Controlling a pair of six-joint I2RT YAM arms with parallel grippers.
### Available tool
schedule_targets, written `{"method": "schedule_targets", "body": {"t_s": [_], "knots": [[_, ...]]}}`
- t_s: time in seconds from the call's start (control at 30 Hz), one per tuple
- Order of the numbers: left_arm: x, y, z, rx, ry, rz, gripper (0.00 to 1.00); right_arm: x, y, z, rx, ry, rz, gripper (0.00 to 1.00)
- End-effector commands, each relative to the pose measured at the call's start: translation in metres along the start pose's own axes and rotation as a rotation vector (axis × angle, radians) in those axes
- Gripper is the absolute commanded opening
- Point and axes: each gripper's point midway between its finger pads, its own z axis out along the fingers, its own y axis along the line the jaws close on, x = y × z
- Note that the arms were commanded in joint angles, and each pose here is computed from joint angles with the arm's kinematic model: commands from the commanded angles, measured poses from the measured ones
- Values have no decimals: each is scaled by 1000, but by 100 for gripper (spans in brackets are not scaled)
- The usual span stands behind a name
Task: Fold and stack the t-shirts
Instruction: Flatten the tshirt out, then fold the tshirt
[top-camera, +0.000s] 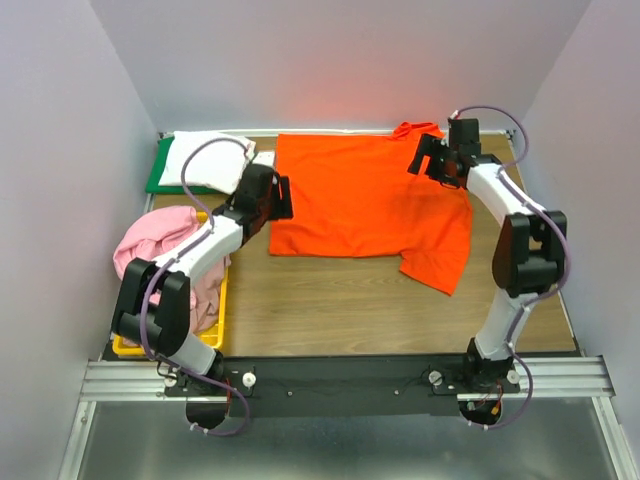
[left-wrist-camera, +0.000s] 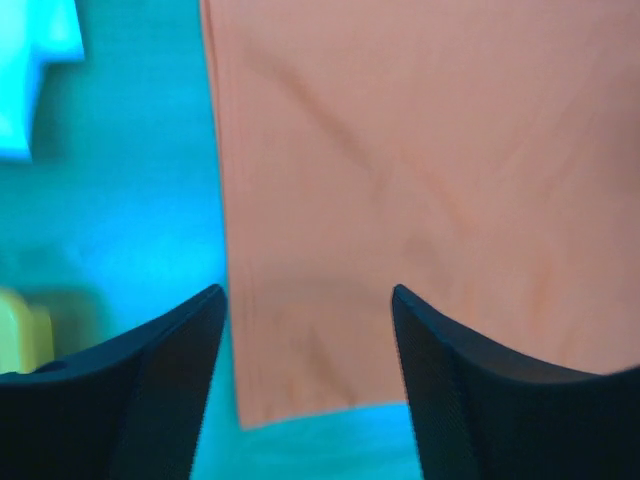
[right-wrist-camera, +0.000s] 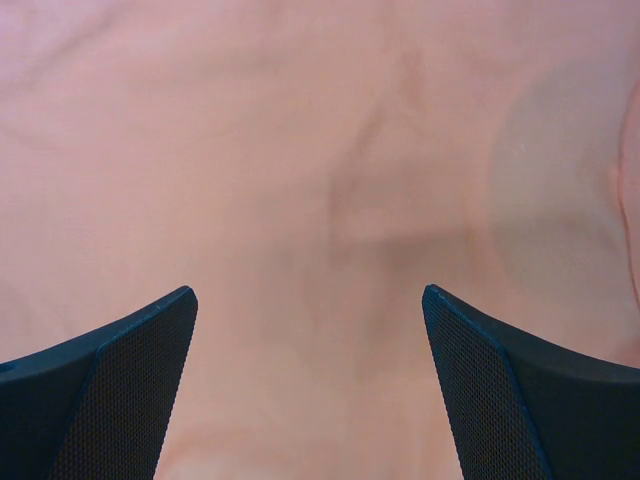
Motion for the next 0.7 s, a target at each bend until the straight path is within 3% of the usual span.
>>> {"method": "schedule_targets", "body": {"t_s": [0.0,0.23,0.47,0.67], "knots": [[83,31,-9,-103,155,-54,67,5,1,-43,-17,-19,11,100],[113,37,-22,-123,190,-70,62,22,-2,-79,-17,-36,28,100],[118,36,-13,-113,191,-66,60,35,-6,-84,-12,-19,33,100],[129,43,-3,-147,221,-53,52,43,-9,-85,-8,-8,33,100]]}}
